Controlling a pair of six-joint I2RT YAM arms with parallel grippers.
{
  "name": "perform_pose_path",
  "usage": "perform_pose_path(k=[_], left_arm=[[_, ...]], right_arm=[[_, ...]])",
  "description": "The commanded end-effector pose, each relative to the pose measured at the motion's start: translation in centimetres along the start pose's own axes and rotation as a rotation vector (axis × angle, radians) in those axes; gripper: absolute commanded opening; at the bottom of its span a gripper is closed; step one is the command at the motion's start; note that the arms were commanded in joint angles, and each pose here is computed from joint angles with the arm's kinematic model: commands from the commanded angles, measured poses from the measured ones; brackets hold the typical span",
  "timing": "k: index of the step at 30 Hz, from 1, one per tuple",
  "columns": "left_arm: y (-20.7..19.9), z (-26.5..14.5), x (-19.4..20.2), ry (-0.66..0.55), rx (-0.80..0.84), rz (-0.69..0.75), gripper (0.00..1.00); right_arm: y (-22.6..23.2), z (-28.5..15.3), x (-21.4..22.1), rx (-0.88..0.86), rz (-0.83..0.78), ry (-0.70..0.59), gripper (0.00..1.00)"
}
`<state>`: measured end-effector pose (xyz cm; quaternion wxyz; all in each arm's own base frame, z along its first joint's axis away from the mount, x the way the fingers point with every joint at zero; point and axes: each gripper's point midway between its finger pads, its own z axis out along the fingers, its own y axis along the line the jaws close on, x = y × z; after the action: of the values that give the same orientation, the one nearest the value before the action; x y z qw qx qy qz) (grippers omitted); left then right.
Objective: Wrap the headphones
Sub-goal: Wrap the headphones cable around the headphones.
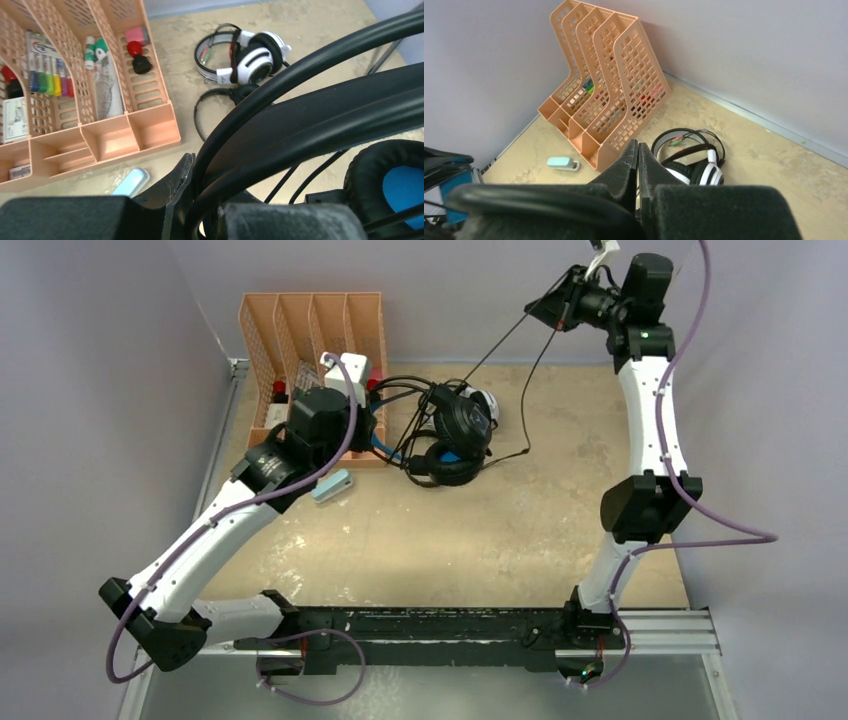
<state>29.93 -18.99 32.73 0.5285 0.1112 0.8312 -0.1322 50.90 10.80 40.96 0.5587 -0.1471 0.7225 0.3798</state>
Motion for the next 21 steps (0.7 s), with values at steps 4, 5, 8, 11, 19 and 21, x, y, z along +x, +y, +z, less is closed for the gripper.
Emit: perform_pose_path(k=[4,5,8,11,19,21], left_arm=[[5.8,1.5,9.0,0.304,-0.422,0.439,0.00],[5.8,2.3,8.8,0.301,-0.440,0.452,0.00],[5.6,4.1,6.8,0.222,-0.491,0.478,0.00],[6.3,4.7,5.0,0.146,-0.576,0.473,0.00],[11.6,8.8,3.5,0.189,-0.795,0.217,0.00],[12.0,10.3,2.0,0.146,-0.770,0.070,0.00]], right_arm=[[-3.0,-5.4,-3.3,0.268,0.094,0.017,0.00],[-1.8,-5.2,-3.2,0.235,0.076,0.027,0.00],[2.0,-5.3,-3.0,0.178,0.022,0.042,0.00],[4.1,-6.0,-2.9,0.143,0.025,0.047,0.00],[13.6,-7.2,0.2,0.020,0.019,0.096,0.00],[17.5,-8.1,1.3,-0.049,0.042,0.065,0.00]])
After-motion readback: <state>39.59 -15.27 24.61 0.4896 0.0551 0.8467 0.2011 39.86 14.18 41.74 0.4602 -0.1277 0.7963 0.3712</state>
